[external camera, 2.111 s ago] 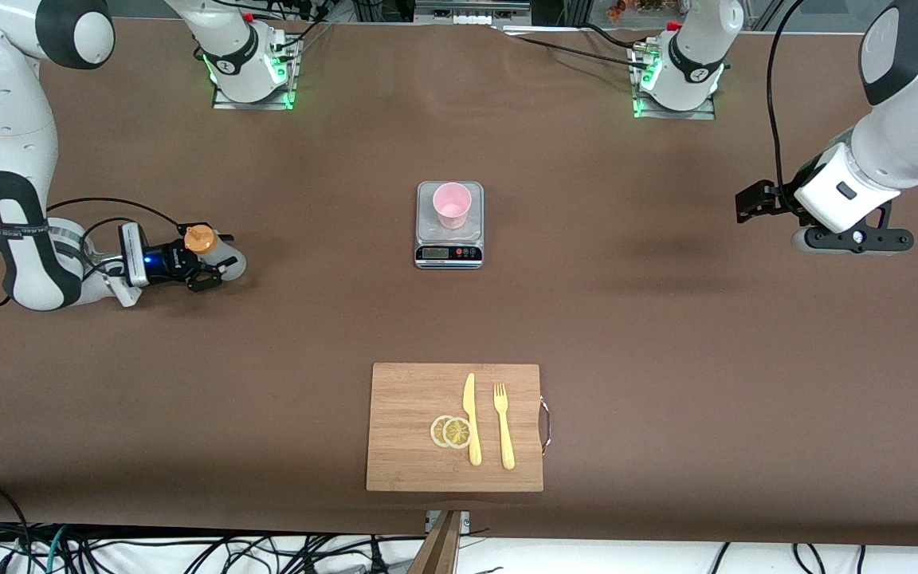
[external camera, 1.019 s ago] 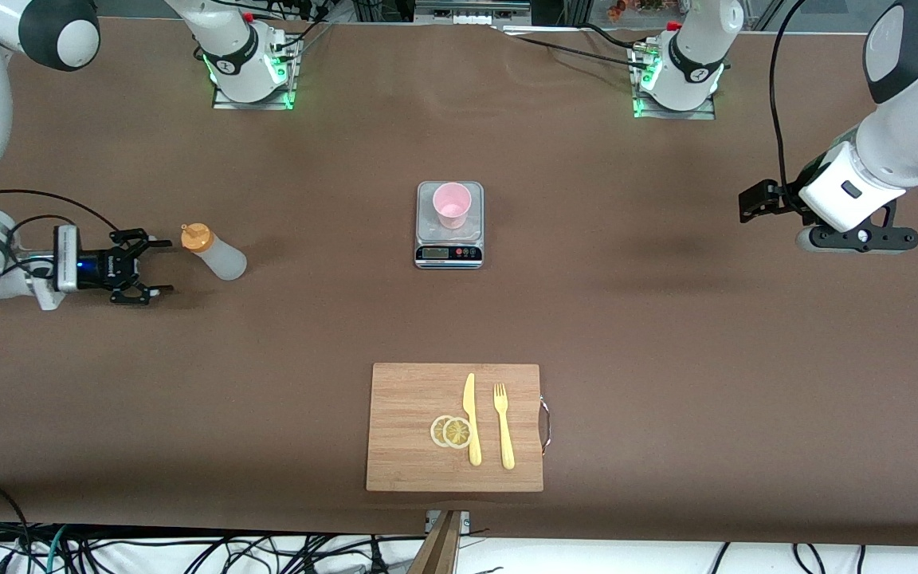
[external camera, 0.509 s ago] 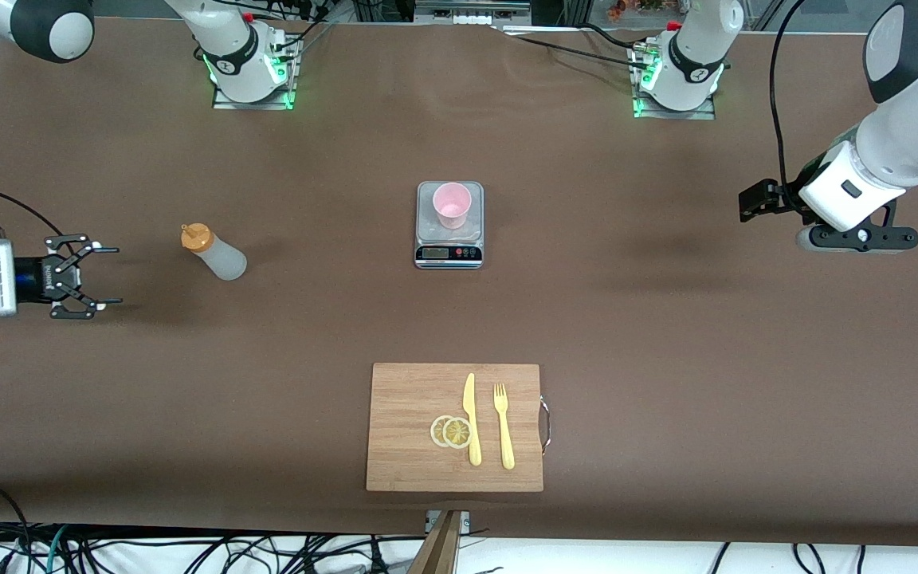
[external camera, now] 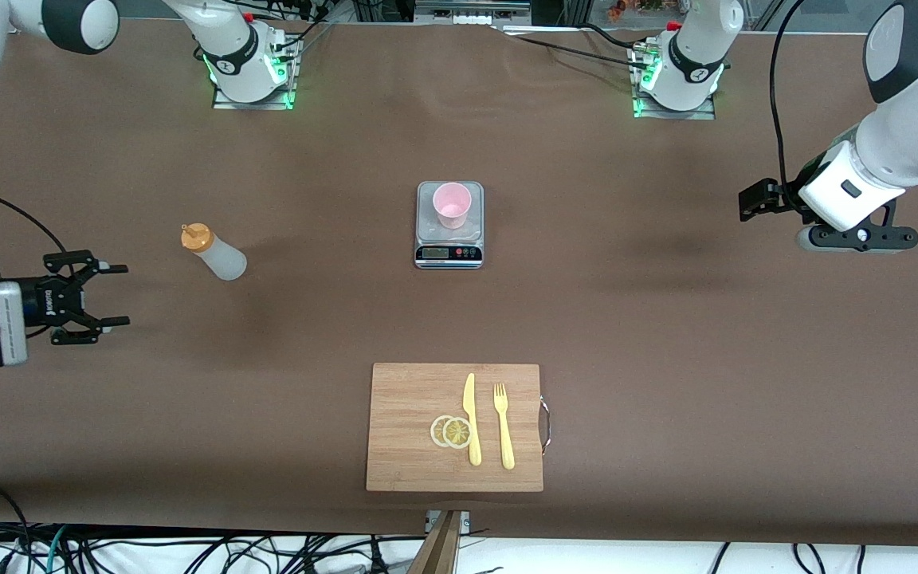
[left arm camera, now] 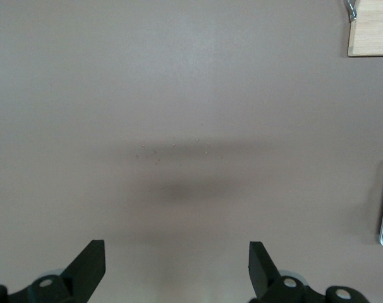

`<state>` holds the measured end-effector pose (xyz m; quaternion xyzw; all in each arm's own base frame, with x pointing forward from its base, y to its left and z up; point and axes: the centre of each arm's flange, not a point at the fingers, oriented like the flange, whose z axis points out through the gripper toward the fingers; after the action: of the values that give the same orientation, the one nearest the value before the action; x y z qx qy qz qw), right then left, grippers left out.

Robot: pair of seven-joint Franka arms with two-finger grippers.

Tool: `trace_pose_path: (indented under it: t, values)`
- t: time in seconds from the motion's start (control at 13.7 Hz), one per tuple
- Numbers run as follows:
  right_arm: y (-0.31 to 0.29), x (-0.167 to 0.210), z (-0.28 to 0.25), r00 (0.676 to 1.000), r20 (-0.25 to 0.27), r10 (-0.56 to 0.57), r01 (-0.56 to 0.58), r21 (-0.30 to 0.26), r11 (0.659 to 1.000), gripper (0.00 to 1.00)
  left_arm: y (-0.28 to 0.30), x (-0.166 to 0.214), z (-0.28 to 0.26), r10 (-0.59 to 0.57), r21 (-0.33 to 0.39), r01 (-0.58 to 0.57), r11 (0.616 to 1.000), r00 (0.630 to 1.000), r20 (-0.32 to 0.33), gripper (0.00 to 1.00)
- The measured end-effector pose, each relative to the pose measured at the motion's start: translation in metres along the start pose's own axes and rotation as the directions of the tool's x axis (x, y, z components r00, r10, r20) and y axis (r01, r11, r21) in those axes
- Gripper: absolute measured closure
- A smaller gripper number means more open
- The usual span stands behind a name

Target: Add sauce to pink cup with both arms

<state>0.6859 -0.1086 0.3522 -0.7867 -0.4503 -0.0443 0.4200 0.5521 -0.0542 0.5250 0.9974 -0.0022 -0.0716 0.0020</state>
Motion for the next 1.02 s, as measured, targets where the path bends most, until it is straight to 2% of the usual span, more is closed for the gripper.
trace_pose_path:
  t: [0.22, 0.44, 0.73, 1.02]
  values:
    - [-0.022, 0.046, 0.011, 0.987, 0.06, 0.151, -0.15, -0.032, 0.988, 0.0, 0.0, -0.001, -0.001, 0.0, 0.0, 0.0, 1.0, 1.0, -0.001, 0.0]
    - [-0.046, 0.087, 0.021, 0.94, 0.101, 0.327, -0.316, -0.109, 0.942, 0.0, 0.0, -0.001, -0.001, 0.0, 0.001, 0.0, 1.0, 1.0, -0.001, 0.0]
    - [-0.097, 0.134, 0.02, 0.851, 0.135, 0.508, -0.464, -0.261, 0.847, 0.0, 0.0, -0.001, -0.001, 0.0, 0.001, 0.0, 1.0, 1.0, -0.001, 0.0]
    - [-0.152, 0.162, 0.015, 0.736, 0.123, 0.666, -0.568, -0.423, 0.706, 0.0, 0.0, -0.001, -0.001, 0.0, 0.001, 0.0, 1.0, 1.0, -0.001, 0.0]
